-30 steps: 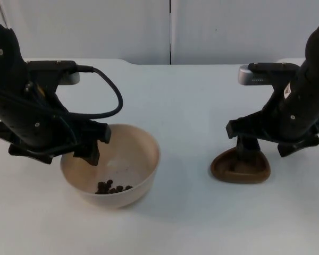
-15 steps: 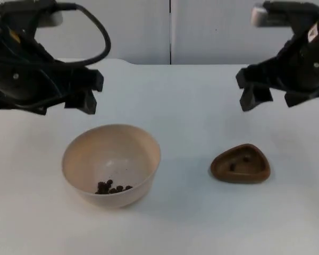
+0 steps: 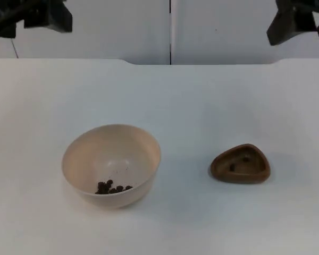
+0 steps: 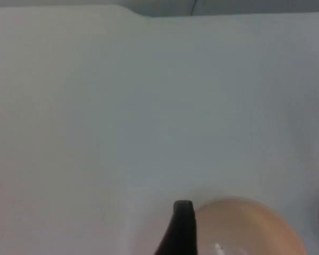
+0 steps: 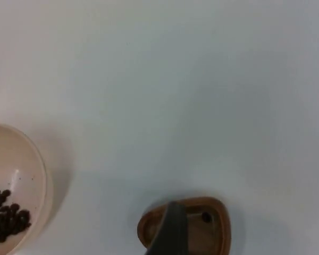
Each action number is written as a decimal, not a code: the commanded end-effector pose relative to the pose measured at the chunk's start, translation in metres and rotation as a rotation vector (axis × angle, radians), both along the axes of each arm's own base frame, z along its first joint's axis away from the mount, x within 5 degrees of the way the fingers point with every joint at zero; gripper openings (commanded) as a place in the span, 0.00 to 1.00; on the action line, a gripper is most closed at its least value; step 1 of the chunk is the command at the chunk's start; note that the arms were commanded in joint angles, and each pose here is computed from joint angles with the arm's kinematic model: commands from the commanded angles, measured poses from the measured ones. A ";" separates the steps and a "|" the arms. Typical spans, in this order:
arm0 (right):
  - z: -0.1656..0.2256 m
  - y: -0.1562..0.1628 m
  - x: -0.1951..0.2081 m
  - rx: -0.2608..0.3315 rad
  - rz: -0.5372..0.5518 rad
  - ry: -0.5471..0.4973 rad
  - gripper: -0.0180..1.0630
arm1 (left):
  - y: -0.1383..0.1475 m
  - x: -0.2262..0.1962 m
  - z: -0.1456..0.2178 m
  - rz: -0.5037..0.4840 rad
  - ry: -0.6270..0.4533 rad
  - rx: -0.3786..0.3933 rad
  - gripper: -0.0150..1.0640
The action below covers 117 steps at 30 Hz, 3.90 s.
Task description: Pick up the bowl with the left hand and pour the coffee beans from the cup into the bowl with the right hand.
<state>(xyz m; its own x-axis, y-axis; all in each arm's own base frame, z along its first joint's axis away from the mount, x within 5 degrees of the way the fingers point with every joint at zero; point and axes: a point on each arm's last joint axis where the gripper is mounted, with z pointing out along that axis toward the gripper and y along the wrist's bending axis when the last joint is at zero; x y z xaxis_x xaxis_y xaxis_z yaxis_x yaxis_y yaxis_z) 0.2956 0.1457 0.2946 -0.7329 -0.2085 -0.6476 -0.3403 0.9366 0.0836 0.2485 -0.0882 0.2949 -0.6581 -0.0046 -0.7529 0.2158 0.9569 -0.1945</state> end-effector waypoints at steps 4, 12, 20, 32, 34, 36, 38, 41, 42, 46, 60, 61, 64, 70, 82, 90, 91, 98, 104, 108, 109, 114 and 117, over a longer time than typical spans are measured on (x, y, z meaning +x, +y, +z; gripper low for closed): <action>0.024 -0.009 -0.020 0.007 0.013 -0.037 0.68 | 0.007 -0.022 0.024 -0.021 -0.054 -0.001 0.68; 0.035 -0.026 -0.053 0.035 0.019 -0.106 0.68 | 0.015 -0.048 0.045 -0.034 -0.102 -0.009 0.68; 0.041 -0.048 -0.097 0.034 0.054 -0.188 0.68 | 0.024 -0.077 0.062 -0.049 -0.162 -0.015 0.68; 0.054 -0.080 -0.163 0.071 0.078 -0.345 0.68 | 0.041 -0.128 0.055 -0.084 -0.238 0.005 0.68; 0.049 -0.087 -0.176 0.077 0.077 -0.357 0.68 | 0.045 -0.140 0.053 -0.098 -0.248 0.020 0.68; 0.044 -0.093 -0.189 0.082 0.076 -0.369 0.68 | 0.048 -0.151 0.050 -0.103 -0.270 0.023 0.68; 0.041 -0.096 -0.195 0.082 0.077 -0.372 0.68 | 0.050 -0.157 0.048 -0.103 -0.283 0.020 0.68; 0.030 -0.105 -0.212 0.074 0.086 -0.384 0.68 | 0.055 -0.173 0.042 -0.102 -0.322 -0.001 0.68; 0.025 -0.109 -0.220 0.069 0.089 -0.382 0.68 | 0.057 -0.182 0.038 -0.102 -0.341 -0.015 0.68; 0.019 -0.117 -0.238 0.076 0.096 -0.387 0.68 | 0.062 -0.197 0.032 -0.102 -0.380 -0.029 0.68; 0.009 -0.136 -0.291 0.081 0.188 -0.402 0.68 | 0.073 -0.233 0.024 -0.136 -0.401 0.000 0.68; 0.008 -0.138 -0.295 0.077 0.188 -0.405 0.68 | 0.074 -0.234 0.023 -0.142 -0.399 0.011 0.68; 0.004 -0.143 -0.303 0.078 0.187 -0.422 0.68 | 0.075 -0.239 0.020 -0.151 -0.387 0.024 0.68; -0.014 -0.145 -0.305 0.051 0.181 -0.407 0.68 | 0.077 -0.243 0.012 -0.159 -0.308 0.075 0.68; -0.014 -0.145 -0.304 0.050 0.181 -0.406 0.68 | 0.085 -0.257 -0.005 -0.127 -0.341 0.083 0.68; -0.014 -0.145 -0.304 0.054 0.178 -0.405 0.68 | 0.086 -0.255 -0.018 -0.112 -0.255 0.100 0.68; -0.014 -0.145 -0.304 0.054 0.178 -0.405 0.68 | 0.086 -0.254 -0.019 -0.107 -0.248 0.100 0.68; -0.014 -0.145 -0.304 0.054 0.178 -0.405 0.68 | 0.086 -0.254 -0.020 -0.107 -0.243 0.102 0.68; -0.014 -0.145 -0.304 0.054 0.178 -0.405 0.68 | 0.086 -0.254 -0.020 -0.107 -0.243 0.102 0.68; -0.014 -0.145 -0.304 0.054 0.178 -0.405 0.68 | 0.086 -0.254 -0.020 -0.107 -0.243 0.102 0.68; -0.014 -0.145 -0.304 0.054 0.178 -0.405 0.68 | 0.086 -0.254 -0.020 -0.108 -0.242 0.100 0.68; -0.014 -0.145 -0.304 0.055 0.177 -0.404 0.68 | 0.086 -0.254 -0.020 -0.110 -0.243 0.103 0.69; -0.014 -0.145 -0.304 0.055 0.177 -0.404 0.68 | 0.086 -0.254 -0.020 -0.110 -0.243 0.103 0.77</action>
<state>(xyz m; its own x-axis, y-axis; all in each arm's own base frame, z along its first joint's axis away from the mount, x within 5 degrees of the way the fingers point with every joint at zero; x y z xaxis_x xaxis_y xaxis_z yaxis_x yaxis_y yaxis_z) -0.0086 0.0009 0.2804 -0.3816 -0.2633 -0.8860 -0.5105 0.8592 -0.0354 -0.0058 -0.0022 0.2765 -0.4447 0.1455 -0.8838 0.3537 0.9351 -0.0241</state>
